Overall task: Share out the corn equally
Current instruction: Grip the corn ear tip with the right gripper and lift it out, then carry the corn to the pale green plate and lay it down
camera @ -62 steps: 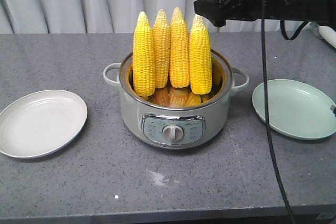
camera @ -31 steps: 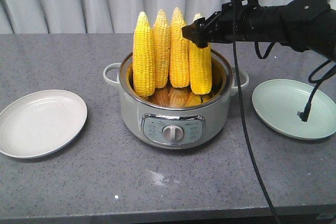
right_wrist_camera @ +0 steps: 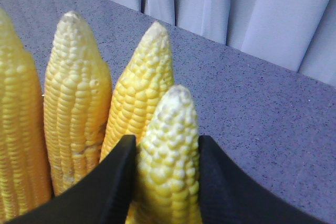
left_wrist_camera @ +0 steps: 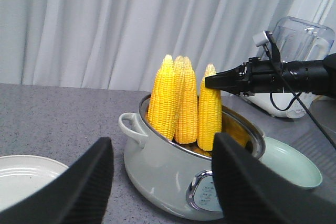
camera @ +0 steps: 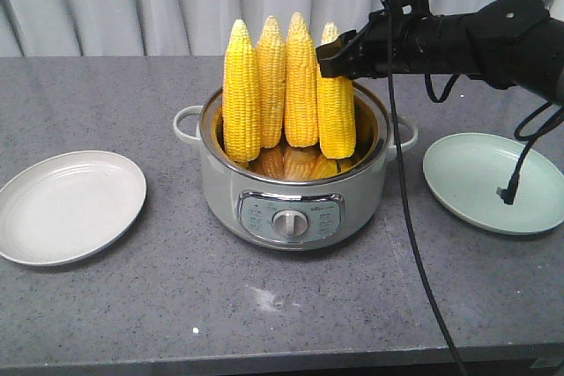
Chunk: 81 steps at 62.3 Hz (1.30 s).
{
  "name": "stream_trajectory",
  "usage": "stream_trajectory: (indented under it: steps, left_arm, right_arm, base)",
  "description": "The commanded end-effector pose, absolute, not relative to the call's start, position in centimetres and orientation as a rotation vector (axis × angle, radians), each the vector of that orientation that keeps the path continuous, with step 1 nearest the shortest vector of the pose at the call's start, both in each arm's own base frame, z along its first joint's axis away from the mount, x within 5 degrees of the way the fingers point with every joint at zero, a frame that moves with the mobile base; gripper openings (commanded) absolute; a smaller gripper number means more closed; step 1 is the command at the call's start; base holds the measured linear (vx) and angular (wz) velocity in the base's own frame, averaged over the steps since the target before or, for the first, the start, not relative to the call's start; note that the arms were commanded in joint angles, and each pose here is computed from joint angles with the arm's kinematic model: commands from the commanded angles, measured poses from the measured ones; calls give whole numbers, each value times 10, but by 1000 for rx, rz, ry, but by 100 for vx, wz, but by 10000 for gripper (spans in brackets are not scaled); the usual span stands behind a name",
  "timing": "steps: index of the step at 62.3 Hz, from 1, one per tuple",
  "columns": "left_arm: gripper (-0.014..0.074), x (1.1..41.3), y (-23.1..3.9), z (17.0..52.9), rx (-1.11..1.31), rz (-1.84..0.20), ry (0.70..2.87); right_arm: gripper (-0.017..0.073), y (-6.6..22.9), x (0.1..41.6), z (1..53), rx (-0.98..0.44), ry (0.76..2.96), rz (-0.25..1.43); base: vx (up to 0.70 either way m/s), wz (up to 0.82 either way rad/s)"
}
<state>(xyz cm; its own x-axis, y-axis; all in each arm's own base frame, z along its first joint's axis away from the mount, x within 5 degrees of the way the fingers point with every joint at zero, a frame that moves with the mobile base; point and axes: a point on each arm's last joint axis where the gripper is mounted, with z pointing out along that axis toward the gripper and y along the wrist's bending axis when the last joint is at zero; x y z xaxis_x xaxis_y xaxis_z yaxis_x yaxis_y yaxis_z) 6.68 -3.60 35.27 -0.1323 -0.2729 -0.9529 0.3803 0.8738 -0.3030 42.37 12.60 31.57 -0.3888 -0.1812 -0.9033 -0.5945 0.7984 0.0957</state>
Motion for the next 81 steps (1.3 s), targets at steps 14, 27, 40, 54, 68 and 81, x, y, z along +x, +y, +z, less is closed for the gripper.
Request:
stream_trajectory:
  steps: [14, 27, 40, 54, 68, 81]
  left_arm:
    - [412, 69, -34, 366, 38, -579, 1555]
    - [412, 69, -34, 366, 38, -579, 1555]
    - [412, 69, -34, 366, 38, -578, 1555]
    - [412, 69, -34, 366, 38, -578, 1555]
    - [411, 69, -34, 366, 38, -578, 1555]
    - [411, 69, -34, 366, 38, -578, 1555]
  right_arm:
    - [-8, 121, 407, 368, -557, 1819, 497]
    - [-7, 111, 364, 434, -536, 1653, 460]
    - [-4, 92, 280, 515, -499, 1431, 443]
    - [-4, 38, 204, 557, -332, 1398, 348]
    - [-4, -13, 202, 532, -150, 1722, 167]
    - [-4, -42, 251, 489, -75, 1969, 232]
  base:
    - [0, 0]
    - [0, 0]
    - [0, 0]
    - [0, 0]
    - [0, 0]
    - [0, 0]
